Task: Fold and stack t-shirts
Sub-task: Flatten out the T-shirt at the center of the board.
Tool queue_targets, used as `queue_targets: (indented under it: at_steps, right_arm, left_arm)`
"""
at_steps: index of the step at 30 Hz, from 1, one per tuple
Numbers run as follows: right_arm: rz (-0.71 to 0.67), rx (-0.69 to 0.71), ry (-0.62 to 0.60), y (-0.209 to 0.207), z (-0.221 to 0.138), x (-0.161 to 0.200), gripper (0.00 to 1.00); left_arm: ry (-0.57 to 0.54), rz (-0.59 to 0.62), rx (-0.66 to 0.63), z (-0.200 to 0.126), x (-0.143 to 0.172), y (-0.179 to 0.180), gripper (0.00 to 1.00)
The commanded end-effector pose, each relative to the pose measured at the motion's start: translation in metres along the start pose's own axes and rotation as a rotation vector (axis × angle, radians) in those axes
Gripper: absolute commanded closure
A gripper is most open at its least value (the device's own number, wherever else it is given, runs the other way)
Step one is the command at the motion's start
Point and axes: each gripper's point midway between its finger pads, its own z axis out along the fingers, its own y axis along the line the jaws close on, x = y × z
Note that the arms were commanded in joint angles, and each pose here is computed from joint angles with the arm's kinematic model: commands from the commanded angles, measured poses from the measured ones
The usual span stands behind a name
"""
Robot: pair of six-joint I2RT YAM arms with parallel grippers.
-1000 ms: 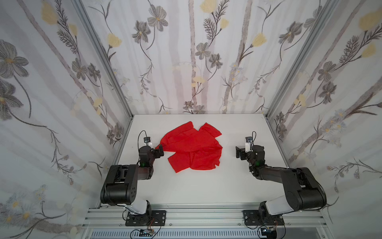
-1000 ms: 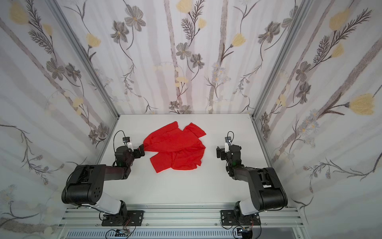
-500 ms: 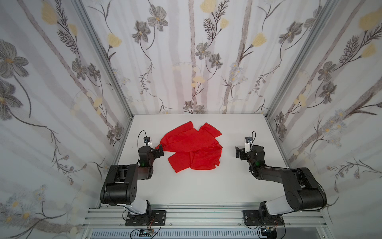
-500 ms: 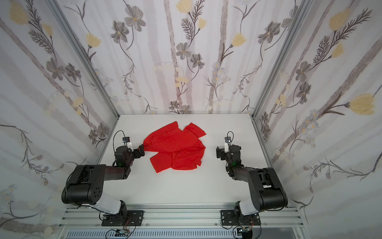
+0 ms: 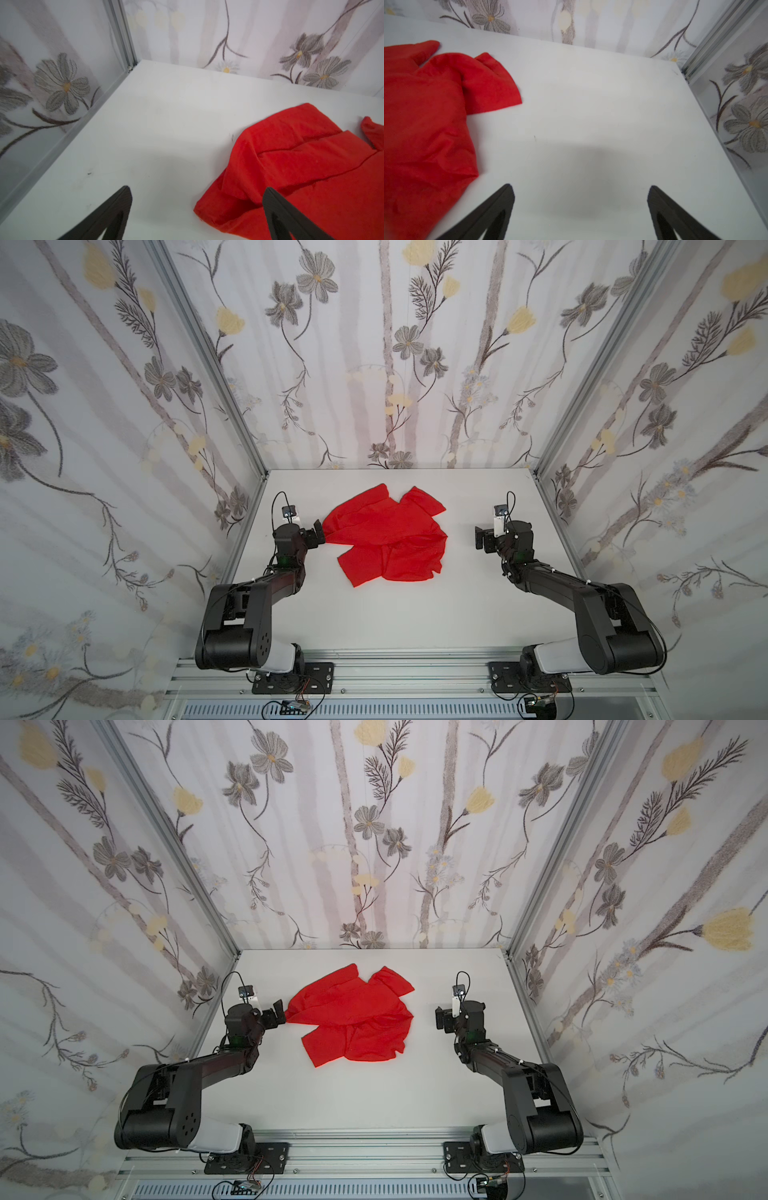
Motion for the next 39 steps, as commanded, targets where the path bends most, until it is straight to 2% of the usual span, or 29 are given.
queue_targets:
  at_steps: [1,3,6,8,9,11,15,19,25,29,32,34,39]
  right_arm:
    - [-0.012,0.074,0.232,-0.016,-0.019,0.018,0.00]
    - [0.074,0.104,0.226,-0.024,-0.041,0.004,0.00]
    - [0.399,0.224,0.241,-0.050,-0.083,0.006,0.00]
    - [0.539,0.083,0.254,-0.036,-0.094,0.010,0.00]
    - [0.565,0.001,0.258,-0.023,-0.099,0.009,0.00]
    - [0.596,-0.092,0.304,-0.003,-0.106,0.013,0.00]
    - [0.576,-0.248,0.442,0.031,-0.114,0.026,0.00]
    - [0.487,-0.303,0.569,0.046,-0.122,0.034,0.00]
    - [0.470,-0.323,0.597,0.056,-0.129,0.034,0.00]
    - [0.459,-0.334,0.606,0.062,-0.132,0.034,0.00]
    - [0.452,-0.324,0.621,0.061,-0.133,0.038,0.00]
    - [0.447,-0.319,0.629,0.060,-0.134,0.041,0.00]
    - [0.440,-0.311,0.645,0.060,-0.135,0.046,0.00]
  left_arm:
    - [0.146,-0.111,-0.125,-0.012,0.002,0.019,0.00]
    - [0.294,-0.179,-0.179,-0.022,-0.001,0.020,0.00]
    - [0.502,-0.307,-0.342,-0.047,0.003,0.033,0.00]
    - [0.661,-0.338,-0.260,-0.056,0.017,0.014,0.00]
    - [0.728,-0.369,-0.193,-0.060,0.025,0.000,0.00]
    - [0.807,-0.418,-0.160,-0.073,0.041,-0.018,0.01]
    - [0.890,-0.336,-0.053,-0.102,0.071,-0.064,0.04]
    - [0.968,-0.273,-0.045,-0.117,0.107,-0.080,0.08]
    - [1.049,-0.123,-0.006,-0.118,0.132,-0.113,0.12]
    - [1.089,-0.123,0.003,-0.114,0.152,-0.134,0.14]
    - [1.130,-0.105,-0.046,-0.112,0.171,-0.137,0.17]
    - [1.167,-0.095,-0.066,-0.111,0.185,-0.141,0.21]
    - [1.222,-0.076,-0.031,-0.112,0.210,-0.168,0.45]
